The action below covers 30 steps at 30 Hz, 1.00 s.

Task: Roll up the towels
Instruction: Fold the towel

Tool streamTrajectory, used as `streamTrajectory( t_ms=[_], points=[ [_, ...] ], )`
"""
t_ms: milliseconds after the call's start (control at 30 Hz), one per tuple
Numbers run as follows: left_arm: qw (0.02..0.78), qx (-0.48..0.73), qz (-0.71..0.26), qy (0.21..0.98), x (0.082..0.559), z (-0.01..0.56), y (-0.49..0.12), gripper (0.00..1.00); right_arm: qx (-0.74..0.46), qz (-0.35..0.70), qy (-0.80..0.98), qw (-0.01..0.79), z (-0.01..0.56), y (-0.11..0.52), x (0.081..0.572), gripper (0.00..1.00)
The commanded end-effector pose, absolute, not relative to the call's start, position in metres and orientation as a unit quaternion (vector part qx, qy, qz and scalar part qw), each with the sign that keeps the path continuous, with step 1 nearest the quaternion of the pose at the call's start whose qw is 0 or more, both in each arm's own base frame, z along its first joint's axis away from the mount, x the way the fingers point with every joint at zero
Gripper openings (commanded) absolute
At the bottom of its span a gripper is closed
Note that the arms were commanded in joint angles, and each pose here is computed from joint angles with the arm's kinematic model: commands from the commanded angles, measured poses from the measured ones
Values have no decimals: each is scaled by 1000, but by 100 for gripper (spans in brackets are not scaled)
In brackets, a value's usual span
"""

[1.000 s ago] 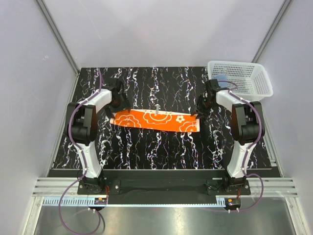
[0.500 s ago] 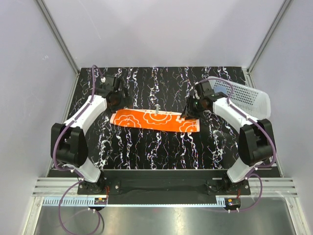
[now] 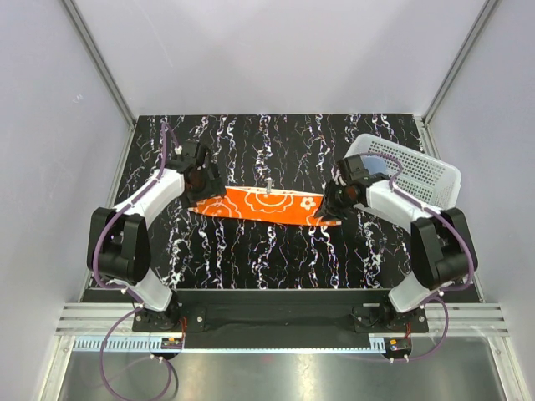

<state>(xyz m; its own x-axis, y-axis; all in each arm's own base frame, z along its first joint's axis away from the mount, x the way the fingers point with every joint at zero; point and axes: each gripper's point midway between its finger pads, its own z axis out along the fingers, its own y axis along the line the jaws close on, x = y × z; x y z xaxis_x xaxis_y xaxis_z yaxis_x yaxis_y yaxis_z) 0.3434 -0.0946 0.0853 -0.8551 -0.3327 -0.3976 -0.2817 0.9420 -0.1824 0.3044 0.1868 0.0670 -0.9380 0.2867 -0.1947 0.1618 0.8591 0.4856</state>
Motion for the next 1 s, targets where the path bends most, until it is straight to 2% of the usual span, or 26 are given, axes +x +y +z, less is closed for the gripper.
streamTrajectory(
  t_ms=[0, 133, 267, 467, 733, 867, 967],
  points=[
    [239, -149, -70, 957, 351, 94, -97, 94, 138, 210, 951, 182, 91, 167, 300, 38],
    [236, -144, -75, 958, 350, 94, -99, 94, 217, 131, 944, 212, 108, 120, 279, 38],
    [236, -140, -86, 958, 351, 97, -104, 93, 313, 86, 925, 198, 96, 68, 260, 39],
    [233, -129, -107, 958, 348, 102, -113, 93, 340, 24, 925, 169, 79, 35, 257, 45],
    [229, -111, -115, 960, 336, 102, -122, 93, 337, -57, 919, 198, 88, -23, 296, 47],
    [225, -106, -121, 961, 333, 100, -128, 93, 298, -134, 927, 182, 90, -57, 317, 47],
    [224, -106, -123, 961, 334, 99, -129, 93, 282, -154, 930, 178, 91, -74, 341, 46]
  ],
)
